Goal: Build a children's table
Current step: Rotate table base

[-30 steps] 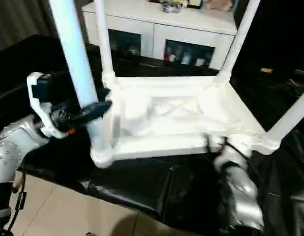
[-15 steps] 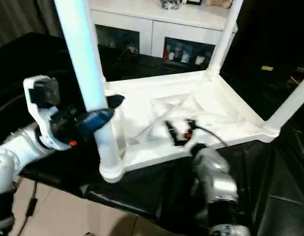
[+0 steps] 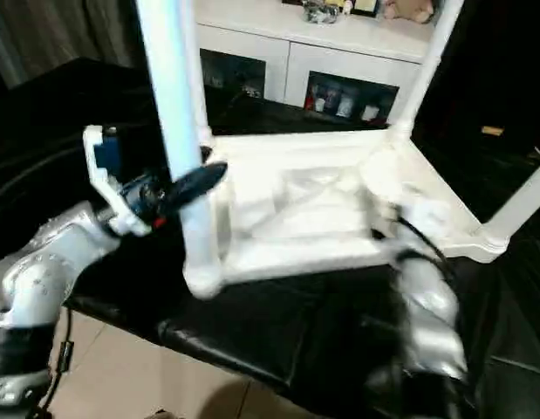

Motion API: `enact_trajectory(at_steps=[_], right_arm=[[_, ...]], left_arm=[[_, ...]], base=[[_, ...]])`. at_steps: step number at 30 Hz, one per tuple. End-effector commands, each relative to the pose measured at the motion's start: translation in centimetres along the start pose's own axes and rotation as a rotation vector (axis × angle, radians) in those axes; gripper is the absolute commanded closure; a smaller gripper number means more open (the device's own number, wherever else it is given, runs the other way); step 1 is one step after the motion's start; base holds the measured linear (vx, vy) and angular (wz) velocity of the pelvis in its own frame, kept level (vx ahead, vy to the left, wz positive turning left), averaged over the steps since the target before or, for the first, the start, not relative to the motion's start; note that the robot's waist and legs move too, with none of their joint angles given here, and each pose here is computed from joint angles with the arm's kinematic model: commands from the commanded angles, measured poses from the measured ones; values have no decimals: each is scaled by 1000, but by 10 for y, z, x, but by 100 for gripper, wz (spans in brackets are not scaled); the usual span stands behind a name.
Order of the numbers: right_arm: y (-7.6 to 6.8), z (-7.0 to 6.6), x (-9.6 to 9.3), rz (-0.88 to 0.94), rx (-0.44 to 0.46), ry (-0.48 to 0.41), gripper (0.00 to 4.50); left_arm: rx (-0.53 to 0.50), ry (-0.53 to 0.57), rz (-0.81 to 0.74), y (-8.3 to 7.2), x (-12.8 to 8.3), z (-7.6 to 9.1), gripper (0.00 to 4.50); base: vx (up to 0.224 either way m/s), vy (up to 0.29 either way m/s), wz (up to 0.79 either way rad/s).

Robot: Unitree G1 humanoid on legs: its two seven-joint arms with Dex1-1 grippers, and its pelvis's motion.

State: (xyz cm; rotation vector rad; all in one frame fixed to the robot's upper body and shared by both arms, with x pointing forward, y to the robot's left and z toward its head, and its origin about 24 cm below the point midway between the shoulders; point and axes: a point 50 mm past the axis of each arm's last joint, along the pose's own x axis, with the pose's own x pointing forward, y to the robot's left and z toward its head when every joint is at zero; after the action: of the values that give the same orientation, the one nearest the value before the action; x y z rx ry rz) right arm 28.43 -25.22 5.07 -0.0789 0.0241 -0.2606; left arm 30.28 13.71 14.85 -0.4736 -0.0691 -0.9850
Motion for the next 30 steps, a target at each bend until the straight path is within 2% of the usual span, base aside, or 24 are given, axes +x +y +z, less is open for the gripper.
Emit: enact_trajectory(at_steps=[1, 5, 8, 10, 12, 14, 15, 16, 19, 20, 22, 25, 29, 30], right_arm=[[-24, -10, -3, -155, -35, 63, 27], [-56, -27, -13, -346, -79, 151, 27], [-63, -35, -18, -387, -94, 198, 27], [-62, -38, -18, -378, -89, 218, 27], [-47, -53, -12, -263, -13, 302, 27], [-31, -59, -6, -147, 52, 331, 27], [-20, -59, -3, -53, 53, 327, 27], [-12, -59, 0, 13, 43, 323, 27], [-2, -57, 2, 93, 48, 313, 27], [8, -53, 5, 174, 61, 297, 27], [18, -48, 7, 243, 57, 276, 27], [33, -42, 9, 348, 65, 246, 27], [63, -36, 5, 546, 70, 211, 27], [65, -35, 5, 559, 71, 209, 27]], left_arm=[[14, -20, -6, 1, 5, 5, 6], [-26, -43, -125, -9, 7, 9, 6], [-29, -40, -149, -9, 7, 9, 6], [-32, -38, -155, -10, 7, 9, 6], [-62, -37, -201, -14, 6, 10, 6], [-81, -25, -243, -19, 4, 9, 6], [-99, -1, -289, -24, 1, 8, 6], [-119, 20, -332, -30, -1, 7, 6], [-159, 49, -392, -38, -4, 5, 6], [-197, 74, -444, -47, -6, 3, 6], [-219, 88, -477, -54, -7, 2, 6], [-253, 88, -517, -64, -4, -1, 6], [-277, 74, -537, -75, 6, -9, 6], [-278, 74, -538, -76, 7, -10, 6]], base=[[0, 0, 0], [0, 0, 0], [0, 0, 0], [0, 0, 0], [0, 0, 0], [0, 0, 0], [0, 0, 0], [0, 0, 0], [0, 0, 0], [0, 0, 0], [0, 0, 0], [0, 0, 0], [0, 0, 0], [0, 0, 0]])
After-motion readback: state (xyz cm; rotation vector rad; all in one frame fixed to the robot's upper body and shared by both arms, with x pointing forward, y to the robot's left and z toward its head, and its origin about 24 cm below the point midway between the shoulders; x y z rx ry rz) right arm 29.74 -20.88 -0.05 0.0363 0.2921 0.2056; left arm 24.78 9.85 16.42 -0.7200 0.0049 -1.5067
